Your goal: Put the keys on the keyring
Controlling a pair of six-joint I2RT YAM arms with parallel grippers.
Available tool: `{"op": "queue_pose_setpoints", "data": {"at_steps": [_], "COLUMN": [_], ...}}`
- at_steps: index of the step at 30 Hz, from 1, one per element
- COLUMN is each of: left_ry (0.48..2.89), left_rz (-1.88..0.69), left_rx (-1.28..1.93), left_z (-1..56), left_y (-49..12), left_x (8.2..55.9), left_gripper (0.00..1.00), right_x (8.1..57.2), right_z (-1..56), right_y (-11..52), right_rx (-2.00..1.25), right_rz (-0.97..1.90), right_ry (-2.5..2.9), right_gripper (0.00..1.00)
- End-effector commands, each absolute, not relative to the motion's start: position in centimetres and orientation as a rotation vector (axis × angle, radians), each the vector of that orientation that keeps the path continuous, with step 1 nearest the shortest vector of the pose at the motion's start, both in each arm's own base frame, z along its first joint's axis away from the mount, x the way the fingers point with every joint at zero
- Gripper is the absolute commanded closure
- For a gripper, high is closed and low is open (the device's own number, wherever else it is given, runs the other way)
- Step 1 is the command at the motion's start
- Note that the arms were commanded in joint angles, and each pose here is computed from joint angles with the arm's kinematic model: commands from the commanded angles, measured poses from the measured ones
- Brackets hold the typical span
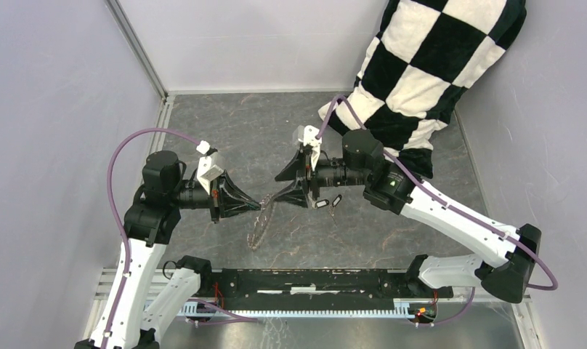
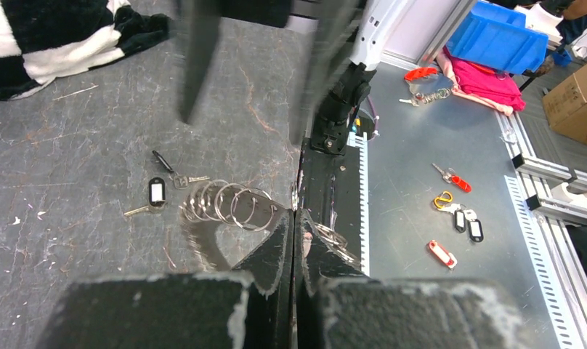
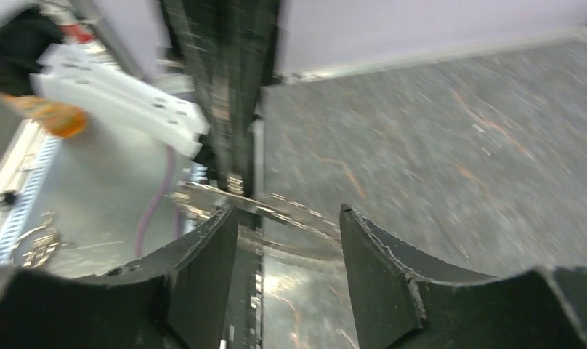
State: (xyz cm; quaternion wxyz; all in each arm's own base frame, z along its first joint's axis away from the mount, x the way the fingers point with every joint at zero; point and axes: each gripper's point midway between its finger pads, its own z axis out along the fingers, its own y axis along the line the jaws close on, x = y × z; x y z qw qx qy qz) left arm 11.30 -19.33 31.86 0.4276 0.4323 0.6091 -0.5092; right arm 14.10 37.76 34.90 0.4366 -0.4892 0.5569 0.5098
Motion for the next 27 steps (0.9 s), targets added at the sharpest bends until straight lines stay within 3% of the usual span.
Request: {"op": "queue_pose_setpoints", "data": {"at_steps": [1,7,14,27], "left_ry": [1.457,1.461,1.469,1.46], "left_rz": [-1.244,-1.241,-1.238,-1.221], "left_rx": [1.101,1.097,1.096,1.102], "left_z": [33.4,33.3,33.0,32.7], "left_y": [-19.4,-19.4,-19.4,-19.4], "left_x": [11.2,11.5,11.7,11.7], "left_gripper": [0.98,0.98,0.98,0.98], "right_x": [21.4,26.9,26.4,27.0], "right_z": [31.3,20.6,11.8,6.2], "right_y": [33.4,25.8,23.0,22.7], "right_rx": [-0.973,-0.804,-1.073,-1.014], "right_rz": [0.965,0.692,0.5,0.64], "right_ry": [1.614,1.853,1.936,2.09], "right_gripper": [0.38,0.3,0.34,0.44]}}
